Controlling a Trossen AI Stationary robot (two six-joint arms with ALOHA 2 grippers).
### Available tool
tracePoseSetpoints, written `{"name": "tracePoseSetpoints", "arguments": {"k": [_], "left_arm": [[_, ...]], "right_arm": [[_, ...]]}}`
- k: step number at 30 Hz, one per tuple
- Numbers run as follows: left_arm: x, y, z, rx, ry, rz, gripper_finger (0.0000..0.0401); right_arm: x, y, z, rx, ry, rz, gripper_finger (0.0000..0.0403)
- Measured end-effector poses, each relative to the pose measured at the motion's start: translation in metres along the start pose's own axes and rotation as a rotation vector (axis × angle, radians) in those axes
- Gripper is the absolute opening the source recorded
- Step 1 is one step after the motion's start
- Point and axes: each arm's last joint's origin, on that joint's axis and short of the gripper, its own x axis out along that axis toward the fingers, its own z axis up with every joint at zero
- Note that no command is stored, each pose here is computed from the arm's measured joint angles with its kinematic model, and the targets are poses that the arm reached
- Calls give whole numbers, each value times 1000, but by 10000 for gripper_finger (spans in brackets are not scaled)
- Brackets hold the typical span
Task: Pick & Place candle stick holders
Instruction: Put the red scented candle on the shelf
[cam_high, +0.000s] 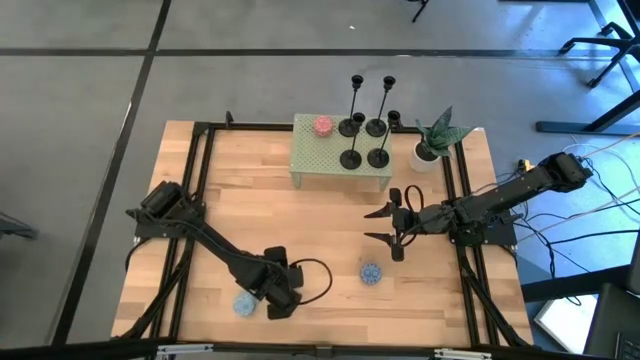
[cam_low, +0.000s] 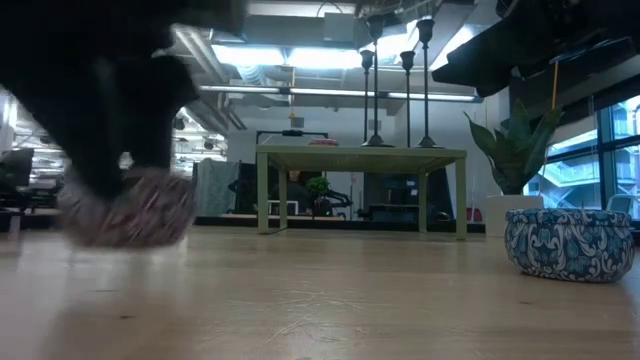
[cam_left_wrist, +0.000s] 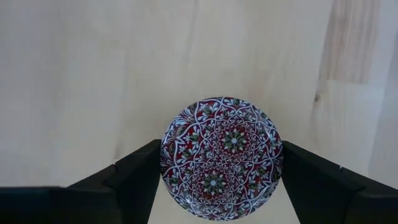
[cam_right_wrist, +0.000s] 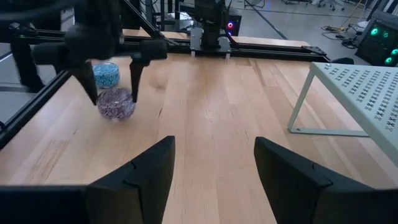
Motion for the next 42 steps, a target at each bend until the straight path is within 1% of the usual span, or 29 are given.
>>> {"name": "tracePoseSetpoints", "arguments": {"k": [2,6,10,16,19,22,24,27,31,34,38,40,42], "left_arm": [[-8,6,10,42,4,35,287],[-28,25,36,125,20,132,292],[-51,55,63,201,43,240,292],[-87,111,105,300,69,359,293],[-107,143,123,312,60,401,294],[-123,181,135,311,78,451,294],[-128,209,141,300,93,468,294],[-126,256,143,255,138,410,294],[-123,316,140,140,136,301,294],[-124,355,135,46,106,279,295],[-128,396,129,-48,34,291,295],[-128,410,127,-79,0,289,295],[-127,419,126,-99,-26,258,295]], "right_arm": [[0,0,0,0,0,0,225],[0,0,0,0,0,0,225],[0,0,0,-2,4,0,225],[0,0,-4,-14,39,-3,225],[0,0,-4,-16,43,-3,225],[0,0,-4,-16,43,-3,225],[0,0,-4,-16,43,-3,225],[0,0,-4,-16,43,-3,225],[0,0,-4,-15,43,-3,225],[0,0,-4,-16,43,-3,225],[0,0,-4,-16,44,-3,225],[0,0,-5,-16,44,-3,225],[0,0,-5,-16,45,-4,225]]}}
